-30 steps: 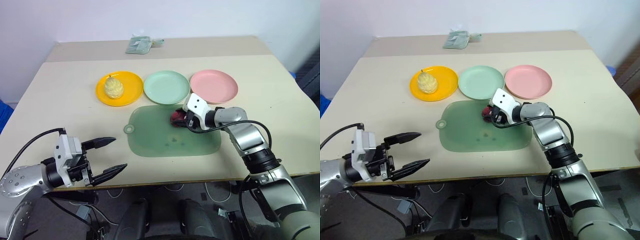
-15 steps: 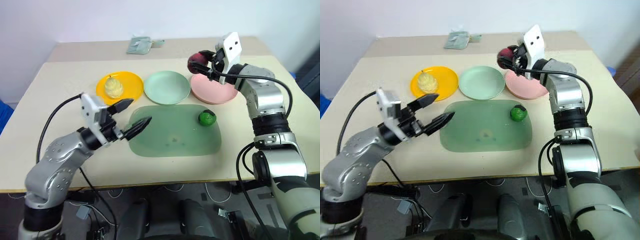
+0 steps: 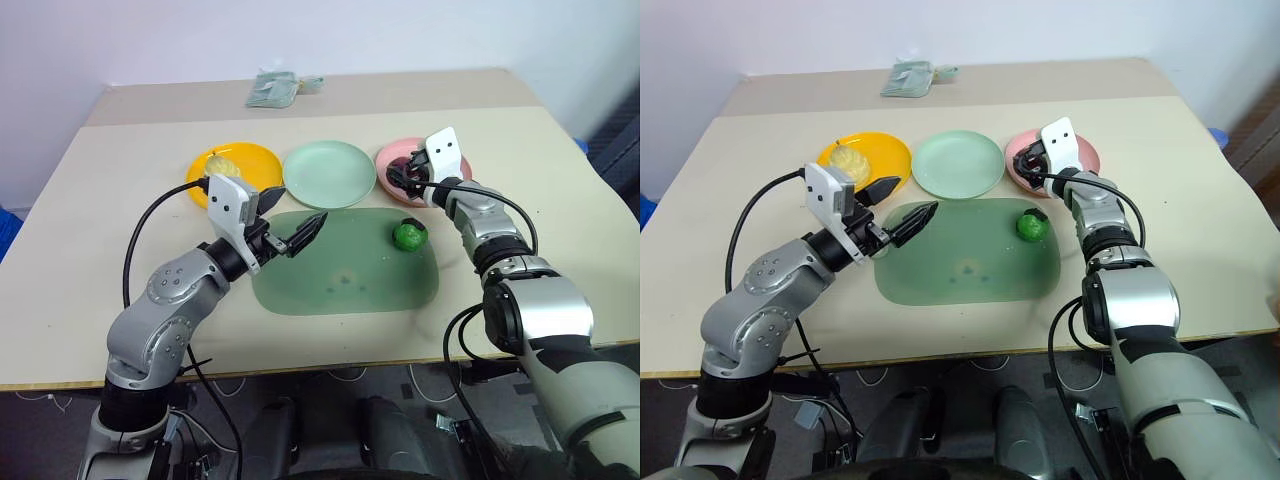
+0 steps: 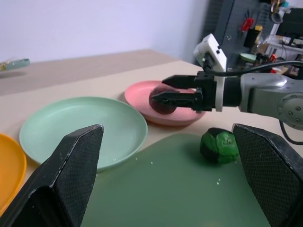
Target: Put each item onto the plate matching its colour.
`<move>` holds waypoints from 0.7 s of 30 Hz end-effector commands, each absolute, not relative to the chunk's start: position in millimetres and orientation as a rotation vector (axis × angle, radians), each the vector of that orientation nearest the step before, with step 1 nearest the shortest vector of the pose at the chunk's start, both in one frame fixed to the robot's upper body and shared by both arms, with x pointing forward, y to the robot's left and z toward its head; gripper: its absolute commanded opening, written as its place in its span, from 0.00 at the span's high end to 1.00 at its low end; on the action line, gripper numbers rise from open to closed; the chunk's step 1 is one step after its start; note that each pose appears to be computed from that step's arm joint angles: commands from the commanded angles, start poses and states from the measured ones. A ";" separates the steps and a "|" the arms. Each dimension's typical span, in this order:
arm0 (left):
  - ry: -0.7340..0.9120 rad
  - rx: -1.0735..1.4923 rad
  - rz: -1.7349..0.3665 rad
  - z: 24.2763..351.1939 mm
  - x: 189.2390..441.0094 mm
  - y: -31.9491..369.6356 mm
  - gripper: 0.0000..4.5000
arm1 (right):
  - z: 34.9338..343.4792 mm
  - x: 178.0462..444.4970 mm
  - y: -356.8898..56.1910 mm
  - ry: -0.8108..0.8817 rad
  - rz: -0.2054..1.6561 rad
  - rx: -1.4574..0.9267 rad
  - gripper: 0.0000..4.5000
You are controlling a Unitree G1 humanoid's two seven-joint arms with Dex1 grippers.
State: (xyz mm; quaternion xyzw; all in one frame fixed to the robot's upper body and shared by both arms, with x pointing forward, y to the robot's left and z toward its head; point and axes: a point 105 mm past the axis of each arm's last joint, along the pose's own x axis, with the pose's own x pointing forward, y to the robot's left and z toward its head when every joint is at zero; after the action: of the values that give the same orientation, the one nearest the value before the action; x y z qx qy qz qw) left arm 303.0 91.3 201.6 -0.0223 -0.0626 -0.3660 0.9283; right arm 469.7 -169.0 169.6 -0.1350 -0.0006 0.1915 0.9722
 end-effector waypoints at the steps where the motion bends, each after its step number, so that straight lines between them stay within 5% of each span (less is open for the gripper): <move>1: -0.165 -0.013 -0.753 209.4 295.5 96.9 0.00 | 203.4 474.1 -167.1 -0.110 0.360 -0.312 0.01; 10: -0.113 -0.007 -0.855 191.0 278.3 107.9 0.00 | 246.6 454.9 -183.2 -0.288 0.512 -0.272 0.01; 21: -0.075 0.025 -1.058 183.5 256.3 114.6 0.00 | 202.5 366.9 -200.5 -0.093 0.776 -0.202 0.01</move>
State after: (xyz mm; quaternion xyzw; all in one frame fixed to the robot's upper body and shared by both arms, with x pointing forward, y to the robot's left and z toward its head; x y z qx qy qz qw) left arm 263.3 109.6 172.5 0.0039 -0.0134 -0.4893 0.8720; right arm 379.4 -204.5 175.4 -0.0969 -0.0141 0.3620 0.9270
